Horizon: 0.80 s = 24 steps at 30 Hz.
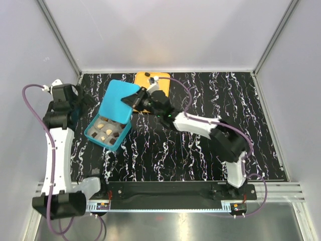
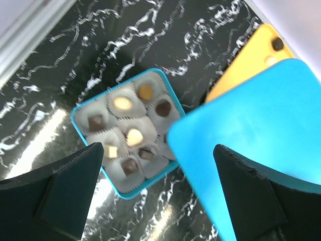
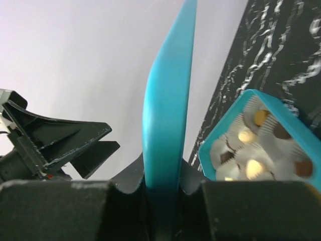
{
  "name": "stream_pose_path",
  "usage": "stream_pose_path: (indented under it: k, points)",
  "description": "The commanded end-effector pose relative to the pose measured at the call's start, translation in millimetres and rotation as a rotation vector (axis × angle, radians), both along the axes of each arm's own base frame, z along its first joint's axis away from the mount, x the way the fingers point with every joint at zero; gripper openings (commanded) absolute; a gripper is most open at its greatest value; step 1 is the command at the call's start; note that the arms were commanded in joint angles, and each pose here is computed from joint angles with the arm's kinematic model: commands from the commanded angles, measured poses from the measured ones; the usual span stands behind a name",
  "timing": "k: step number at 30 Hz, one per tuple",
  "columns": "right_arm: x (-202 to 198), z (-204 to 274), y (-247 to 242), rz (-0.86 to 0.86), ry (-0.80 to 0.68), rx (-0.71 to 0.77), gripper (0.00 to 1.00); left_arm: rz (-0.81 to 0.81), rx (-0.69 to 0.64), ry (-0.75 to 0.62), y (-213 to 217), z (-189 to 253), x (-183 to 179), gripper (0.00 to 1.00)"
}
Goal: Pack the chocolate
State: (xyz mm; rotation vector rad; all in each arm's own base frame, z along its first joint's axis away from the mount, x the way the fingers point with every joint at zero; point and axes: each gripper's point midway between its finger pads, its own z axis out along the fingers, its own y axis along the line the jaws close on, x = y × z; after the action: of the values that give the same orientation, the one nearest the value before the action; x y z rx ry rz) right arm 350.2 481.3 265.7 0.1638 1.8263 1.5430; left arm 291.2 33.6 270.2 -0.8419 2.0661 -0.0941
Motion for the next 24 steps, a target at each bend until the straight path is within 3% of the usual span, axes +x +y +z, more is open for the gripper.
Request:
stream_pose_path:
  k: [1,8,13,20,24]
  points:
    - [15,46,36,-0.073,-0.079,0.202,0.00,-0.076,0.016,-0.041,11,6,20,0.99]
    - [26,25,81,-0.107,-0.093,0.236,0.00,0.075,0.117,0.064,72,0,35,0.99]
    - [26,-4,98,-0.086,-0.077,0.229,0.00,0.160,0.108,0.028,91,8,34,0.99]
    - [22,-30,112,-0.093,-0.003,0.274,0.00,0.177,0.112,-0.012,101,24,41,0.99]
    - [20,-51,110,-0.138,0.049,0.274,0.00,0.068,0.098,-0.005,92,16,57,0.99]
